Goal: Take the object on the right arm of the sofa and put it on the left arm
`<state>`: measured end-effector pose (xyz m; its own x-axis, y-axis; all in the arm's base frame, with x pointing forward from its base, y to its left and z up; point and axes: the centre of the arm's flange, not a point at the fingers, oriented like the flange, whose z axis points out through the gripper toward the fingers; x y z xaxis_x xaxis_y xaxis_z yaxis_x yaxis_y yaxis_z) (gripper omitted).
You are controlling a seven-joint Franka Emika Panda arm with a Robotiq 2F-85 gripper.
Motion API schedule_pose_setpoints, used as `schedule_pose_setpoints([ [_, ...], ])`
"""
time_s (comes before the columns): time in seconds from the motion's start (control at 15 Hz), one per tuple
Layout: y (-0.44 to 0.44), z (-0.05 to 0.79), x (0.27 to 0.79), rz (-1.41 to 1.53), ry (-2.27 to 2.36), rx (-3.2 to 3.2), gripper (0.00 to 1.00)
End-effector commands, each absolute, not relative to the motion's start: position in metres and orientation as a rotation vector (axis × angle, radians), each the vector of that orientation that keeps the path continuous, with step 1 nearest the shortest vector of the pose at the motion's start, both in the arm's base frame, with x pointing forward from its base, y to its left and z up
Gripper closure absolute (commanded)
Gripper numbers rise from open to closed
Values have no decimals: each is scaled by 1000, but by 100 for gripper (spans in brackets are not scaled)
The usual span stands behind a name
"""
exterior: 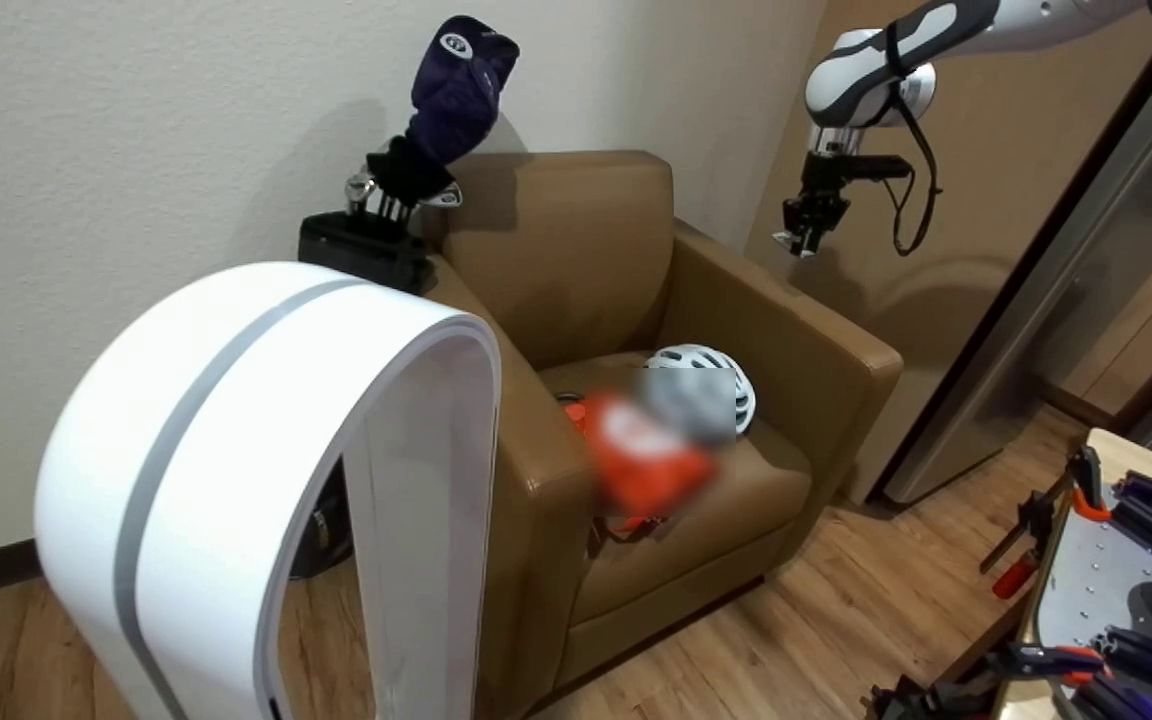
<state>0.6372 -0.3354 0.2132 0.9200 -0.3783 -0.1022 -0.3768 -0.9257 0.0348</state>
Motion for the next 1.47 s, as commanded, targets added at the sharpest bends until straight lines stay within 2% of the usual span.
schedule_pose_setpoints([
  [0.0,-362,200,648,-247,-549,3095,90],
  [1.13,-406,107,637,-446,-349,3127,90],
  [1.2,-407,108,637,-444,-352,3135,40],
  [1.27,-408,109,638,-438,-355,3134,38],
  [1.4,-410,114,638,-423,-366,3143,27],
])
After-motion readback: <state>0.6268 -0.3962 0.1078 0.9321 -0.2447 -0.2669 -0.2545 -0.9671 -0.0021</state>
